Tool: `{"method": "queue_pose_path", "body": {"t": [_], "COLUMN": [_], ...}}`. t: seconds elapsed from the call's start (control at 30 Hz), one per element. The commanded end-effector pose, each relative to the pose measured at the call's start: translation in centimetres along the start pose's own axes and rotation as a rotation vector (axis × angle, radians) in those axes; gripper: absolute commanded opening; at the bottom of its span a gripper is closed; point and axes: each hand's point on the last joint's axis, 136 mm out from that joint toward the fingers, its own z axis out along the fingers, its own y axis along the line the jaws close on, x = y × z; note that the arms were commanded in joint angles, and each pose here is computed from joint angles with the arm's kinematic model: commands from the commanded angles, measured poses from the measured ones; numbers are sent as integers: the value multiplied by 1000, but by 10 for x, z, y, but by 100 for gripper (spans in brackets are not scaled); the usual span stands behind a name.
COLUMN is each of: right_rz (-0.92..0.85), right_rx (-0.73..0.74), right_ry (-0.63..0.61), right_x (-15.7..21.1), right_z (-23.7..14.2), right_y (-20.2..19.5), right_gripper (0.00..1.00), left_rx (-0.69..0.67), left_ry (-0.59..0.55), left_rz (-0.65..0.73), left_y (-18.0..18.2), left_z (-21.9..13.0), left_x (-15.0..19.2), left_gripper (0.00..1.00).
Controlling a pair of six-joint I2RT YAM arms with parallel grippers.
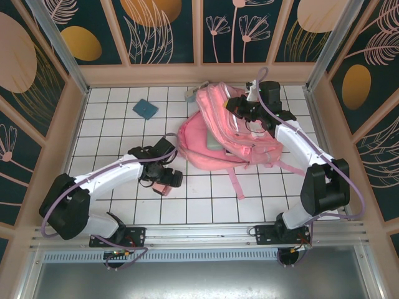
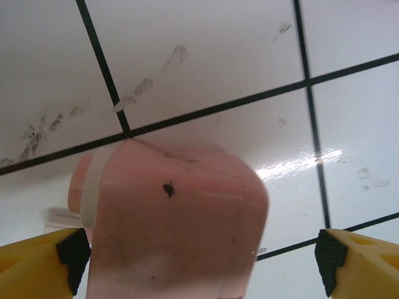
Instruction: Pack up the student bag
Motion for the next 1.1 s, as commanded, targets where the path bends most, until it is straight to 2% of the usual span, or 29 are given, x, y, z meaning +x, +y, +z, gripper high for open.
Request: {"method": "queue_pose_path", "body": {"t": [0.0, 0.17, 0.33, 0.43, 0.6, 0.8, 1.07], "right_rz": [-75, -74, -67, -68, -73, -80, -79], "right_rx": [-113, -112, -113, -112, -106, -102, -102], "right_ry": [-37, -37, -34, -32, -37, -41, -47], "right_x": [-11, -11, -9, -8, -9, -9, -7], "right_z": [-2, -3, -2, -2, -4, -7, -10], "right_y": [33, 33, 33, 34, 35, 37, 37], "right_gripper": [0, 0, 0, 0, 0, 0, 0], "left_rx": [-32, -36, -62, -77, -107, -120, -35], "left_ry": [63, 82, 80, 59, 29, -49, -206], "left_rz": [8, 2, -16, -23, -26, -19, -19], "left_y": [5, 6, 12, 13, 15, 8, -35], "left_z": [9, 16, 21, 20, 11, -14, -50], "left_x": [17, 23, 24, 20, 9, -22, -101], "left_gripper": [95, 92, 77, 72, 52, 52, 50]}}
